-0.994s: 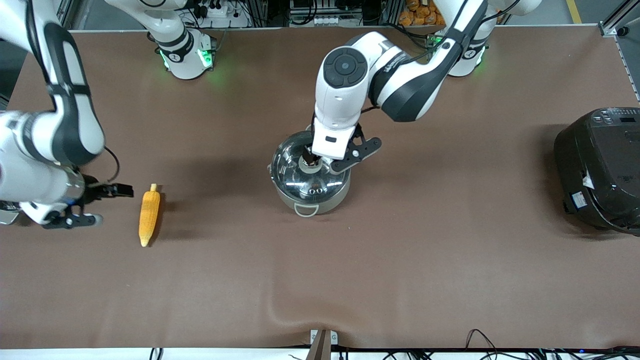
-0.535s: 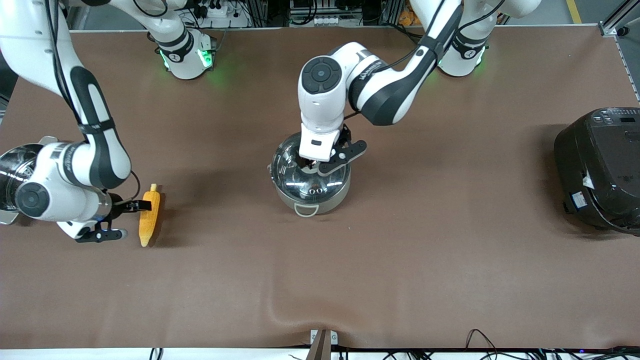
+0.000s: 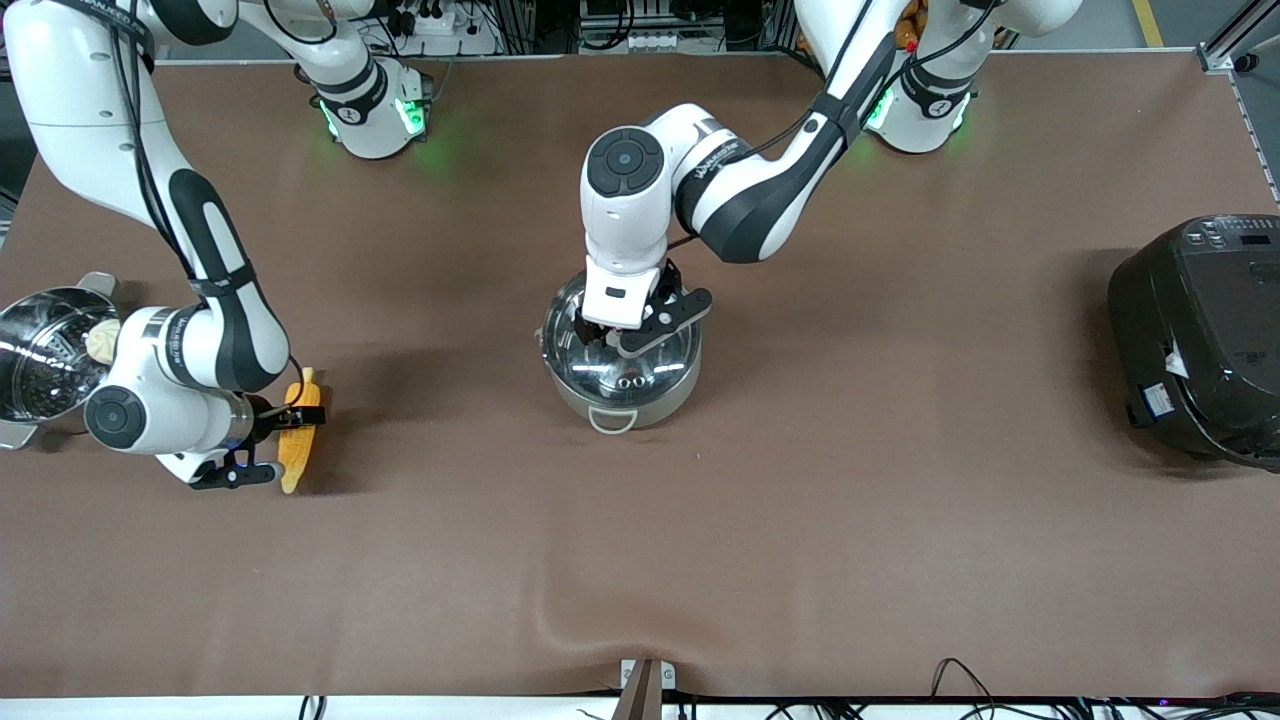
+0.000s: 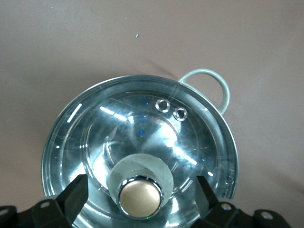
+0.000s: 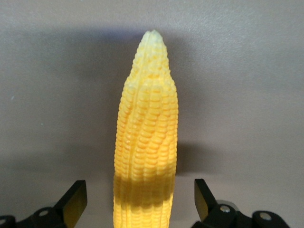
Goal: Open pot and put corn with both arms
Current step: 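Grasp the lid knob with the left gripper while the right gripper grasps the corn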
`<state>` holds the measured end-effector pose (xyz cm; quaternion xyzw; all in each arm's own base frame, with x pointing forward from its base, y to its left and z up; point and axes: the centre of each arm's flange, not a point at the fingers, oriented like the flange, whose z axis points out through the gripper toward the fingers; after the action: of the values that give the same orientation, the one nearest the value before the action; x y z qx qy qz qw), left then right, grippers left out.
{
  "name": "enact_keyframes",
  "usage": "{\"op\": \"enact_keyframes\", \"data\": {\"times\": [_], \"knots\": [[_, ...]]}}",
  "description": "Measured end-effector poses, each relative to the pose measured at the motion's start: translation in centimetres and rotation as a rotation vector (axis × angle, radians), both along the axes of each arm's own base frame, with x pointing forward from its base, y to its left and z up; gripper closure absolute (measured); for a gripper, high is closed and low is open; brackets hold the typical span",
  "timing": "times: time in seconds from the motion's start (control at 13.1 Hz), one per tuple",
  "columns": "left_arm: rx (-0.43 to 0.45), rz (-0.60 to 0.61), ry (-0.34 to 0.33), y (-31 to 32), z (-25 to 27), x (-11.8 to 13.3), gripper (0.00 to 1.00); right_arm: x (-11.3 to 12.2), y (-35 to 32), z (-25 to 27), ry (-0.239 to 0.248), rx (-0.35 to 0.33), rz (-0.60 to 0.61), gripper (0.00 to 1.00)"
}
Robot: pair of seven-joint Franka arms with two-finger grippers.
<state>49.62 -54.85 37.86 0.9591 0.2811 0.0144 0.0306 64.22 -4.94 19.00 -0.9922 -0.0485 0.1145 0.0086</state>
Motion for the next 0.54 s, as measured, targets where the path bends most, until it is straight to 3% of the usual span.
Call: {"op": "enact_keyframes", "data": {"times": [0.38, 0.54], "knots": [[0.006, 0.005, 0.007, -0.5, -1.0, -0.4, 0.11, 0.0, -0.1, -1.3, -0.003, 0.017, 0.076, 0.53], [0.009, 0.005, 0.01, -0.7, -1.4, -0.6, 0.11, 0.2, -0.2, -1.2, -0.006, 0.022, 0.102, 0.54]]}}
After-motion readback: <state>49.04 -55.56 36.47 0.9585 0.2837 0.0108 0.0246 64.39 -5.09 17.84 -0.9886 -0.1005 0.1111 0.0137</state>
